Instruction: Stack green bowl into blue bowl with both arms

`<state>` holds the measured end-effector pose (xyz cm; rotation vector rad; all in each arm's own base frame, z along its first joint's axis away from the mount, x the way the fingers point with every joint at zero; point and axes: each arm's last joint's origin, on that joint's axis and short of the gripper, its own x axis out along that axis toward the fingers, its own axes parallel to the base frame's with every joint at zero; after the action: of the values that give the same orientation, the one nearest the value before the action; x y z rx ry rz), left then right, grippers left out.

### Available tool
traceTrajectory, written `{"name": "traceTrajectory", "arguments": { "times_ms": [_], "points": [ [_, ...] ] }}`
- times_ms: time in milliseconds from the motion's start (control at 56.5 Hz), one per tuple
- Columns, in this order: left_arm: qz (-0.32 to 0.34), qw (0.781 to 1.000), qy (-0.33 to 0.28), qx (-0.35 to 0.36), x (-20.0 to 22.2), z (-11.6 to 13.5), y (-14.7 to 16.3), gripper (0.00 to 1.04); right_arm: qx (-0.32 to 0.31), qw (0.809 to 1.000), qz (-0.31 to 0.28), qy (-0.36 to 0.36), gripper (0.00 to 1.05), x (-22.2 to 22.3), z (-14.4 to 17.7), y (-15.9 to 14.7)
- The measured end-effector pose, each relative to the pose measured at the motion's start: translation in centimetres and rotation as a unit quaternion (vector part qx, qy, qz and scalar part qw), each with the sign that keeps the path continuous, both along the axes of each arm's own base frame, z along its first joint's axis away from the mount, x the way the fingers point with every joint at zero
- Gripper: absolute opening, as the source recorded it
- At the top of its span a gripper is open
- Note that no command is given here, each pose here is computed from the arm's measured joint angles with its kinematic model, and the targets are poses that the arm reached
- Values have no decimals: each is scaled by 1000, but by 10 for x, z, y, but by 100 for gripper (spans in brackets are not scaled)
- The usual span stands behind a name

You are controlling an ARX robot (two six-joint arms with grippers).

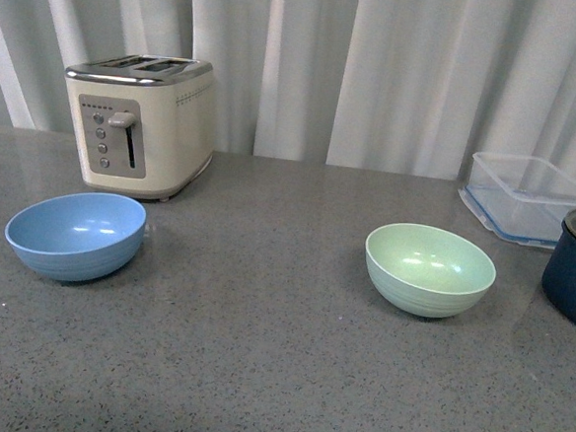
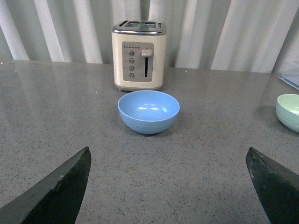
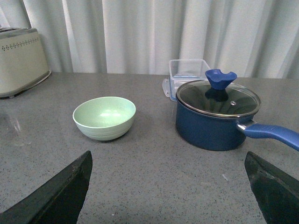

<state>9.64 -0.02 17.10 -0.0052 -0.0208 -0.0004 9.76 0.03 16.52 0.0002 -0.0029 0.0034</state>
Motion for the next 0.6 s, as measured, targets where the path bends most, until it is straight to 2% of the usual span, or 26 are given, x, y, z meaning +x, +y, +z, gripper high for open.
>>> {"name": "traceTrajectory", "arguments": {
  "times_ms": [71, 159, 248, 602],
  "points": [
    [10, 1000, 6, 5, 0, -1, 0, 98, 0, 1000, 0, 0, 95, 0, 0, 0],
    [84, 994, 52, 44, 3, -6, 1, 98, 0, 1000, 0, 0, 95, 0, 0, 0],
    [93, 992, 68, 49, 5, -4, 3, 98, 0, 1000, 0, 0, 95, 0, 0, 0],
    [92, 994, 57, 5, 26, 55, 21, 98, 0, 1000, 0, 0, 95, 0, 0, 0]
  ]
}}
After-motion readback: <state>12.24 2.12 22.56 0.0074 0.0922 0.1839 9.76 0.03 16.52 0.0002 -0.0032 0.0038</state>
